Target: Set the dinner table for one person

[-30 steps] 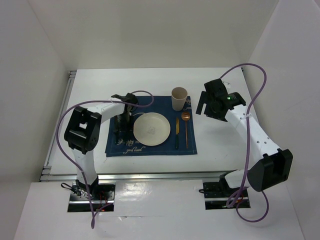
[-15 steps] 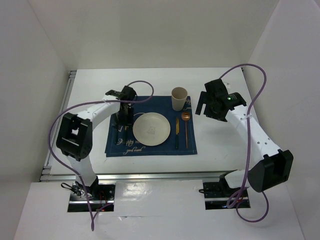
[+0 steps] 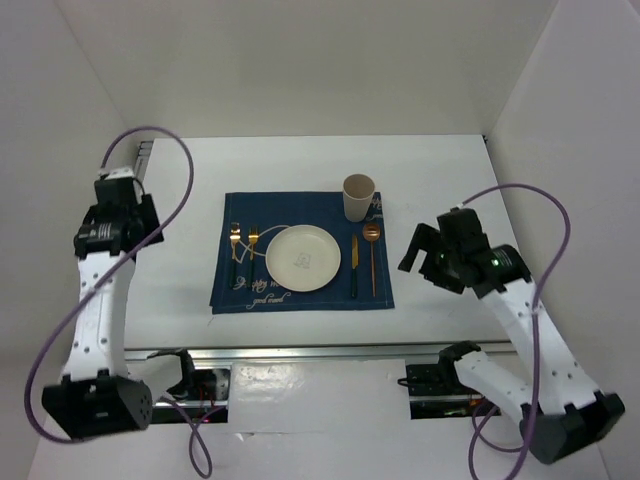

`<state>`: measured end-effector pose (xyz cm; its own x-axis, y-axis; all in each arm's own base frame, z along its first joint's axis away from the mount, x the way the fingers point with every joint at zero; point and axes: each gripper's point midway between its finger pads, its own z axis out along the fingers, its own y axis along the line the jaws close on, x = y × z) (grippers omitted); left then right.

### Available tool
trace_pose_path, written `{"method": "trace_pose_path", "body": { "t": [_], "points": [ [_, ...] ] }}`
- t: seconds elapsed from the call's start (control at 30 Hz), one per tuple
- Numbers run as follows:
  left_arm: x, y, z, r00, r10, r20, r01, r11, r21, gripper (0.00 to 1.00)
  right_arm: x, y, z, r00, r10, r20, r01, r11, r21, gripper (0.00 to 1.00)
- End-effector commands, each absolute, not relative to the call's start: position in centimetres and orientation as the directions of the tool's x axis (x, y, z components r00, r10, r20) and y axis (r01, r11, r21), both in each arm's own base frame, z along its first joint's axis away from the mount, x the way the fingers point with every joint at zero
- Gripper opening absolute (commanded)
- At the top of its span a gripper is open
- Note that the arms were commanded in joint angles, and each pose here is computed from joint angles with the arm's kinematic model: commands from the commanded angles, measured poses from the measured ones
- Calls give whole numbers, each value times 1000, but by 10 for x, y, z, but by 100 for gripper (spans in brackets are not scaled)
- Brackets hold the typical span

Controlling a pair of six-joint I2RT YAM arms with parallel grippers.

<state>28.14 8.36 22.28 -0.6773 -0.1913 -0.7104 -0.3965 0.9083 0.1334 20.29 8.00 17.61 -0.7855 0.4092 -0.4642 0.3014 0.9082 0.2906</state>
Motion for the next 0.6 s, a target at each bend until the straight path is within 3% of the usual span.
{"method": "trace_pose_path", "body": {
  "t": [0.0, 0.17, 0.37, 0.47, 0.57],
  "points": [
    [237, 117, 214, -716, -148, -682, -423, 869, 256, 76, 180, 96, 197, -769, 447, -456, 243, 865, 439, 100],
    [201, 128, 226, -750, -71, -657, -375, 865, 334, 80, 160, 93, 217, -764, 449, -464, 219, 856, 467, 100],
    [163, 120, 217, -860, 21, -510, -219, 887, 406, 82, 140, 98, 235, -776, 449, -444, 187, 835, 517, 100],
    [140, 110, 197, -901, 33, -432, -156, 905, 396, 83, 128, 99, 245, -779, 445, -442, 163, 824, 542, 100],
    [129, 100, 189, -909, 25, -417, -138, 924, 357, 83, 118, 95, 247, -778, 445, -444, 162, 824, 543, 100]
  ]
}}
